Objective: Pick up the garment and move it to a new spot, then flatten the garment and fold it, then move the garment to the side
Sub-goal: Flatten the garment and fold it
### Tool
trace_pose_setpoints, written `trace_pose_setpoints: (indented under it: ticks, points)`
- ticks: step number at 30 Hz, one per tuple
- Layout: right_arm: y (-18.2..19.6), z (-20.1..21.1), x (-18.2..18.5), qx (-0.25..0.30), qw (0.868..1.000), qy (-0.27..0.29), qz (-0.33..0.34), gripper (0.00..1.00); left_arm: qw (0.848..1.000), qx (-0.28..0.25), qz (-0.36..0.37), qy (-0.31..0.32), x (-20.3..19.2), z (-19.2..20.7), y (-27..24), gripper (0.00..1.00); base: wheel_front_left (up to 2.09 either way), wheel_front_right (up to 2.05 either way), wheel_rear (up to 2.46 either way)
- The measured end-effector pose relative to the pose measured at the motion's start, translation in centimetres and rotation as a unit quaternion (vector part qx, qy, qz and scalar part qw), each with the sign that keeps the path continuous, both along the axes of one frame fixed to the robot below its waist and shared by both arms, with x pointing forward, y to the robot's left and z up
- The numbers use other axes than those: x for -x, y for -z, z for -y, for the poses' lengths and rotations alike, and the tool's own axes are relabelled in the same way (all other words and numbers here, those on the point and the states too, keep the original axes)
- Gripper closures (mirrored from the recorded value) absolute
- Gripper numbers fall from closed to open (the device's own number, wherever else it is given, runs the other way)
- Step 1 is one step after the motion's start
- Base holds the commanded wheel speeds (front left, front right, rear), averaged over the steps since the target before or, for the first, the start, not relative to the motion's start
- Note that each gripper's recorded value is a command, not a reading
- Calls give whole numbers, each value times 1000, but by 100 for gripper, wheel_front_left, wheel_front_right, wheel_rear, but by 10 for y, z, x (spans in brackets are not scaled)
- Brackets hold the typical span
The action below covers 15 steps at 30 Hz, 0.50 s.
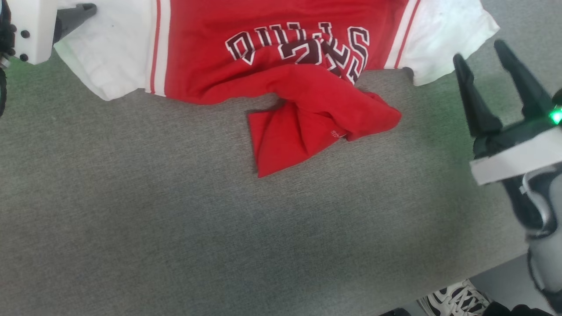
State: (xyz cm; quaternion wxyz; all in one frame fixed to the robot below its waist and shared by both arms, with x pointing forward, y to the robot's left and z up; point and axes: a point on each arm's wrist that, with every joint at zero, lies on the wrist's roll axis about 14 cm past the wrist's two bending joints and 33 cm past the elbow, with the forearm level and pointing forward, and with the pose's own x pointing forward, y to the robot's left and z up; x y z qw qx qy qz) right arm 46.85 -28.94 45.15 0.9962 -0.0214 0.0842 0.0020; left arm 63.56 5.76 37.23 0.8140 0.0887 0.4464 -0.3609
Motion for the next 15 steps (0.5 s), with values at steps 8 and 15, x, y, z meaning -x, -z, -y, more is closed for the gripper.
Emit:
trace_pose_setpoints:
  ticks: [8, 15]
  points:
    - [-2, 0, -34, 40, 996, -48, -59, 0, 1000, 9, -5, 15, 5, 5, 1, 100, 0, 0, 0]
    - [23, 17, -62, 63, 975, -64, -205, 0, 999, 22, 10, 22, 2, 11, 0, 100, 0, 0, 0]
